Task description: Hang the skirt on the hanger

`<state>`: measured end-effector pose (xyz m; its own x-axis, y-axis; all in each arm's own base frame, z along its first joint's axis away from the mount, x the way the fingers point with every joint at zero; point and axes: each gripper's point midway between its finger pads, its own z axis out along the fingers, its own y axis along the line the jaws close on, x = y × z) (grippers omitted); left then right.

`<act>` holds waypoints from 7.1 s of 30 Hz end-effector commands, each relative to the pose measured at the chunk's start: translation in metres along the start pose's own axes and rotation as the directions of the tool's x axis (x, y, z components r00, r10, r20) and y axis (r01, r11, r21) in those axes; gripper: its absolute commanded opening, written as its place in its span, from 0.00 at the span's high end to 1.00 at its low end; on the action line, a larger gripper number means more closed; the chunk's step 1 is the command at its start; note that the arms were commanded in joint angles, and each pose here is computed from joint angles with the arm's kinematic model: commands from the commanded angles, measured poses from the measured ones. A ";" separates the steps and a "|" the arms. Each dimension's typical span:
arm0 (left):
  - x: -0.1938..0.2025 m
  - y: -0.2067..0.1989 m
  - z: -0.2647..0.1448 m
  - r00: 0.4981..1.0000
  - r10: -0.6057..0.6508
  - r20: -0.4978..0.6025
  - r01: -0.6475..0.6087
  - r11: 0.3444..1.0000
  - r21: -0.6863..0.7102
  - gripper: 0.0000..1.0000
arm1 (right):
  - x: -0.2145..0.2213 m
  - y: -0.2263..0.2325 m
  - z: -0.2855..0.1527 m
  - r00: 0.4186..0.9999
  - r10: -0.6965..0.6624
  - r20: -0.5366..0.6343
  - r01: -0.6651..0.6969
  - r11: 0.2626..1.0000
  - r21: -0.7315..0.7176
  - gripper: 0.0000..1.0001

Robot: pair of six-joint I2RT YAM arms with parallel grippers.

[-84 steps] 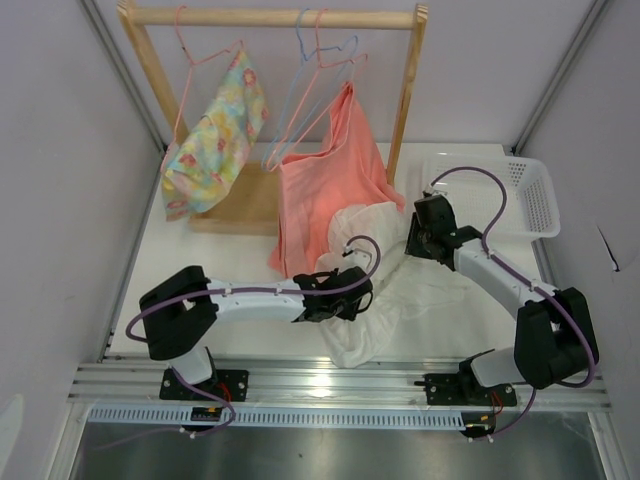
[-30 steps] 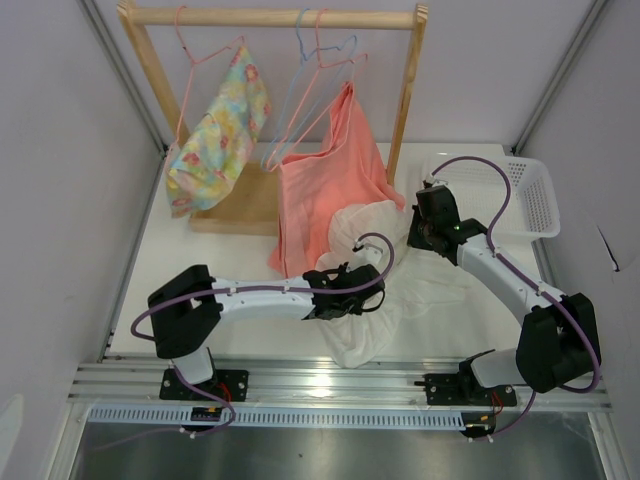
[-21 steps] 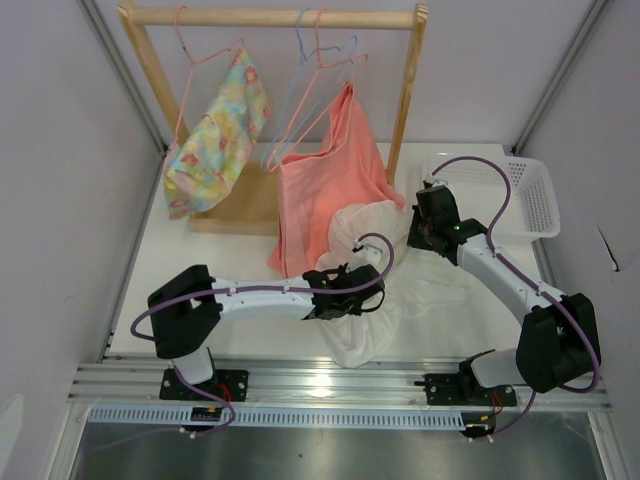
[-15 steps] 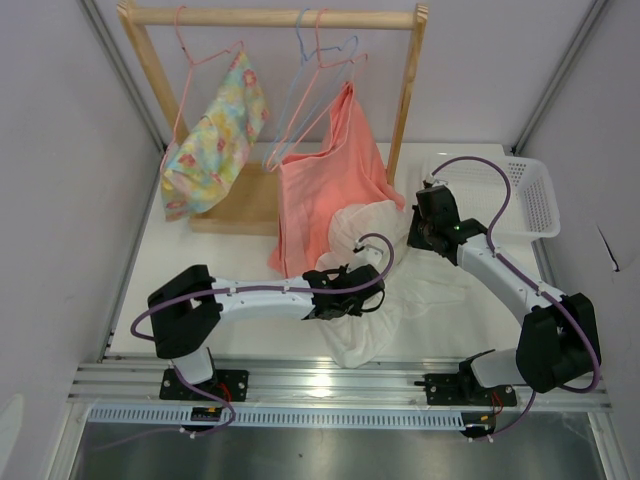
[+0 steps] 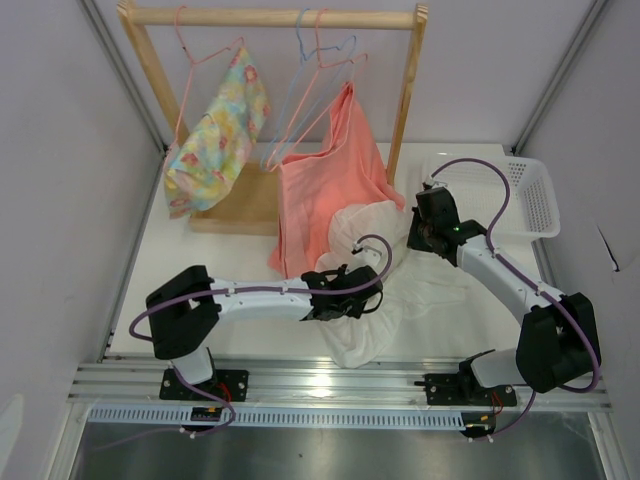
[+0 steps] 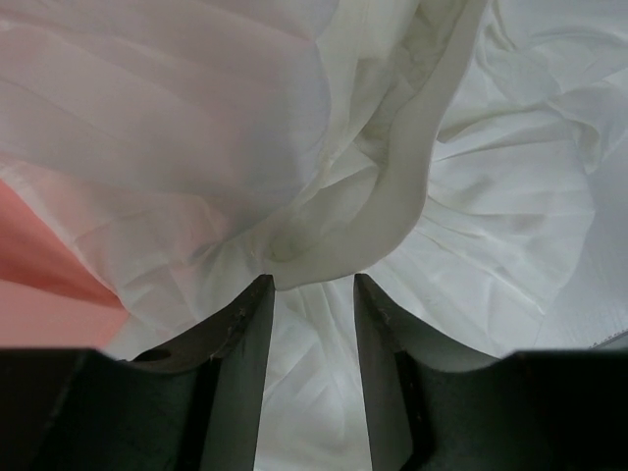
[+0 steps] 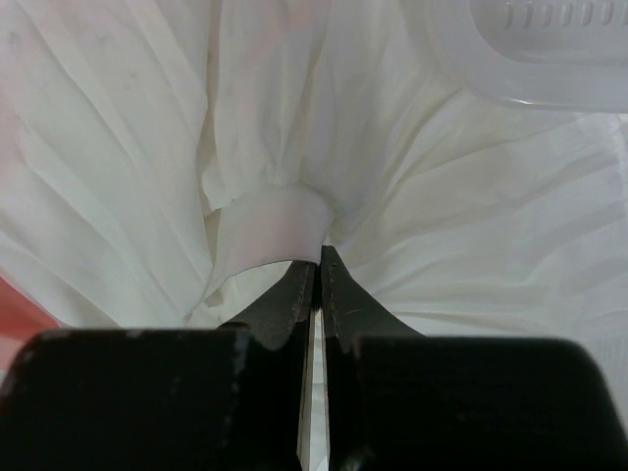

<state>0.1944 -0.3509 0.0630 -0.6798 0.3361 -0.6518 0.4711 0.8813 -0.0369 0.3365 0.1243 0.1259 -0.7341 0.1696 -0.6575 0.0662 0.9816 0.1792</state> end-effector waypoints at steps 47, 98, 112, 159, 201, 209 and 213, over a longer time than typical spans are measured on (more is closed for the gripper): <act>0.014 0.000 -0.001 0.999 0.018 -0.050 -0.014 0.997 0.071 0.53 | 0.008 -0.006 0.000 1.000 0.015 0.006 -0.015 1.000 -0.003 1.00; -0.022 0.134 -0.083 0.944 -0.310 0.111 0.291 0.944 0.154 1.00 | 0.111 -0.016 -0.077 0.959 0.279 -0.057 -0.284 0.950 -0.126 1.00; -0.043 0.103 -0.089 0.984 -0.135 0.119 0.100 0.960 0.263 0.93 | 0.108 -0.007 -0.070 0.980 0.195 -0.050 -0.199 0.975 -0.095 0.49; -0.461 0.240 -0.274 0.403 -0.099 0.910 -0.010 0.994 0.113 0.45 | 0.013 0.054 -0.121 0.992 0.073 0.106 -0.034 0.942 -0.333 0.30; -0.489 0.260 -0.275 0.295 -0.088 0.952 -0.003 0.996 0.093 1.00 | 0.021 0.038 -0.108 0.995 0.064 0.075 -0.038 0.951 -0.307 0.31; -0.456 0.277 -0.287 0.388 0.012 0.922 0.042 0.999 -0.031 1.00 | 0.017 0.042 -0.108 0.995 0.057 0.080 -0.029 0.948 -0.318 0.31; -0.436 0.276 -0.302 0.427 0.055 0.903 0.029 0.997 -0.074 1.00 | 0.017 0.043 -0.105 0.995 0.056 0.077 -0.028 0.947 -0.320 0.32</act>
<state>0.4817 -0.1738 0.5407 0.1827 -0.1685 -0.9686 0.4460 0.8922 -0.0711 0.2510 0.1573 0.1922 -0.6901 0.2377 -0.6836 -0.1045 0.9019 0.4190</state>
